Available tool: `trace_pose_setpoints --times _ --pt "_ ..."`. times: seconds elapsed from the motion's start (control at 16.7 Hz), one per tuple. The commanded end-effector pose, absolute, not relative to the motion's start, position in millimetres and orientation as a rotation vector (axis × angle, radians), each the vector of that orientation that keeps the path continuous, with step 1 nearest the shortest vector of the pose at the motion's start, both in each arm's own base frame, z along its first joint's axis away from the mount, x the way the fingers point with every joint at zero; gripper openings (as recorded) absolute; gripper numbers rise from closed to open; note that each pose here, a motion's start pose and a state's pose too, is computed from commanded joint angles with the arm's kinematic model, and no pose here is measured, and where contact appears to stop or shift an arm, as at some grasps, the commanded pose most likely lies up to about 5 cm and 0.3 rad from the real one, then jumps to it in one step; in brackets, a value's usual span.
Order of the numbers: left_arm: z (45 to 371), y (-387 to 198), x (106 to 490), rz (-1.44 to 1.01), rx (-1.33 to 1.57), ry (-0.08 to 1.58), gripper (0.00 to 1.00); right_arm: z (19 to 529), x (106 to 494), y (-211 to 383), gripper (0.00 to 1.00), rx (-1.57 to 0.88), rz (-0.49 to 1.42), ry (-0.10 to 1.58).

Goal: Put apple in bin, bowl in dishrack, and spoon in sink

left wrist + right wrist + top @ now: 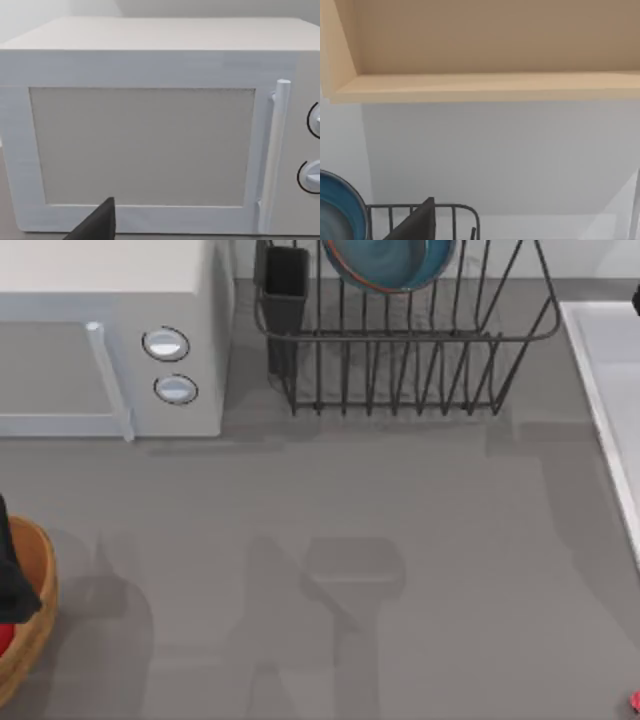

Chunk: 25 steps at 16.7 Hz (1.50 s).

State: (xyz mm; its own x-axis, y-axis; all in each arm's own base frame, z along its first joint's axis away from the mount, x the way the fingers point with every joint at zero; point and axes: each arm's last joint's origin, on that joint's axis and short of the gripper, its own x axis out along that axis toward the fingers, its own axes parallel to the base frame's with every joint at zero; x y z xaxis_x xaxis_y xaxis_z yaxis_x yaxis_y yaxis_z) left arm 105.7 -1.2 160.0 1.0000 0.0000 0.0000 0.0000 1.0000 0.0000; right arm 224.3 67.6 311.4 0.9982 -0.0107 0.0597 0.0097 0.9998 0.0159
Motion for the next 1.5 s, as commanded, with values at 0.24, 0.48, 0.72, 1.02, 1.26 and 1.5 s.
trace_pose_setpoints --times 0.24,0.48,0.72,1.02,1.26,1.5 --pt "160 -1 106 0.0 0.0 0.0 1.0 276 147 23 1.0 0.016 -0.008 -0.099" --pt "160 -1 106 0.0 0.0 0.0 1.0 214 112 6 1.0 0.004 -0.005 -0.071" --pt "160 -1 106 0.0 0.0 0.0 1.0 167 106 0 1.0 0.0 -0.001 -0.012" --pt "160 -1 106 0.0 0.0 0.0 1.0 160 106 -1 1.0 0.0 0.0 0.0" --pt "160 -1 106 0.0 0.0 0.0 1.0 162 106 -1 1.0 -0.031 0.002 0.032" --pt "160 -1 106 0.0 0.0 0.0 1.0 169 111 -1 1.0 -0.219 0.024 0.208"
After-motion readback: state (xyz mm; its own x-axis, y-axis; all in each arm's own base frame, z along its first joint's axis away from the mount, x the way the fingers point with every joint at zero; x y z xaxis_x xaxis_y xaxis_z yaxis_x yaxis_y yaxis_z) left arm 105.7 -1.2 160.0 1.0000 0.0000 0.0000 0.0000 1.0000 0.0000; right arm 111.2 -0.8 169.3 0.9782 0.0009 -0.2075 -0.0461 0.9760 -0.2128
